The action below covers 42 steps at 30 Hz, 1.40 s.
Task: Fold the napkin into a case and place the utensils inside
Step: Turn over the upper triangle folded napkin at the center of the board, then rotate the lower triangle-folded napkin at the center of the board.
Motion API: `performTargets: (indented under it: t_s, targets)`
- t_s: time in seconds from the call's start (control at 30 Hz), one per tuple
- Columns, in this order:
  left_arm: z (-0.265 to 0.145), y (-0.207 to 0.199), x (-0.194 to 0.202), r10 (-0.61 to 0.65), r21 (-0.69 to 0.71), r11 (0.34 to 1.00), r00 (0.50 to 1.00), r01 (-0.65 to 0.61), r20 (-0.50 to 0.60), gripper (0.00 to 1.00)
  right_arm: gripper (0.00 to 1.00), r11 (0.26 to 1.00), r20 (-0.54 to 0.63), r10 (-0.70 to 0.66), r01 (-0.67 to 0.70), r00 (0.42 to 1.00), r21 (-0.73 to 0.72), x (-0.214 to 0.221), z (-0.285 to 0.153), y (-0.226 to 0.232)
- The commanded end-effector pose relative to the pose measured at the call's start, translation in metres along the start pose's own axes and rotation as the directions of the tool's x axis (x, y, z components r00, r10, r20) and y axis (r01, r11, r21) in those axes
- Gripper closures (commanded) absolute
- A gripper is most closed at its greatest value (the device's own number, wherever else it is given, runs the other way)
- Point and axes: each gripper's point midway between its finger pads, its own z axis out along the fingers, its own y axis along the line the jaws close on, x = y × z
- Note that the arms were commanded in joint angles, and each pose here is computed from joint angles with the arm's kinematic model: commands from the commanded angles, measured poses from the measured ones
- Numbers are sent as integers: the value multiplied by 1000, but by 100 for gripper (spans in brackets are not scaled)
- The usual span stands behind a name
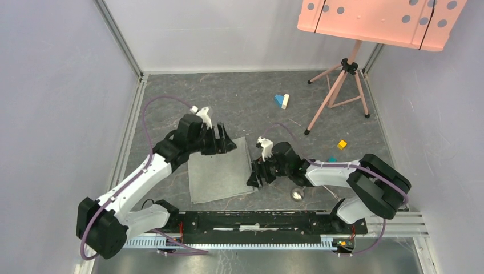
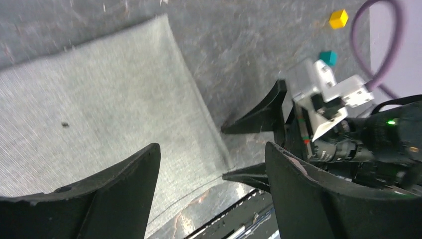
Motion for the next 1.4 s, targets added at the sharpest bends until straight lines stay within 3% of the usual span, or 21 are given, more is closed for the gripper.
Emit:
performTargets:
  t_s: [0.0, 0.17, 0.37, 0.47, 0.57, 0.67, 0.93, 1.03, 1.17, 1.23, 1.37]
  targets:
    - [-3, 2, 35, -97, 70, 993, 995, 99, -40, 16, 21, 949, -125, -47, 83, 991, 303, 21, 3, -32]
    - [-17, 11, 40, -94, 53, 994, 995, 93, 15, 15, 27, 865, -224, -49, 154, 973, 478, 40, -1, -40]
    - [-21, 12, 45, -80, 62, 995, 997, 79, 12, 15, 32, 843, -266, -60, 192, 962, 503, 55, -7, -38]
    - [-22, 17, 47, -74, 45, 996, 997, 73, 17, 15, 39, 843, -271, -58, 192, 961, 502, 61, -11, -39]
    - [-23, 22, 49, -74, 27, 997, 997, 74, 31, 15, 52, 839, -255, -56, 184, 965, 511, 62, -15, -41]
    - [-25, 27, 50, -69, 7, 998, 997, 69, 39, 14, 80, 838, -245, -61, 182, 968, 514, 61, -16, -42]
    - [-21, 46, 51, -90, -81, 992, 995, 94, 51, 12, 97, 832, -239, -71, 190, 968, 521, 62, -28, -55]
    - [-15, 51, 46, -113, -102, 988, 991, 120, 70, 11, 92, 840, -228, -81, 190, 970, 509, 60, -34, -61]
    - [-3, 69, 32, -175, -161, 968, 978, 193, 116, 9, 68, 824, -223, -120, 223, 967, 520, 47, -44, -69]
    - [3, 78, 24, -210, -178, 956, 967, 234, 142, 9, 62, 851, -195, -143, 221, 970, 477, 32, -41, -64]
    - [10, 100, 10, -270, -199, 930, 941, 309, 202, 9, 37, 913, -58, -155, 165, 986, 373, -16, -26, -56]
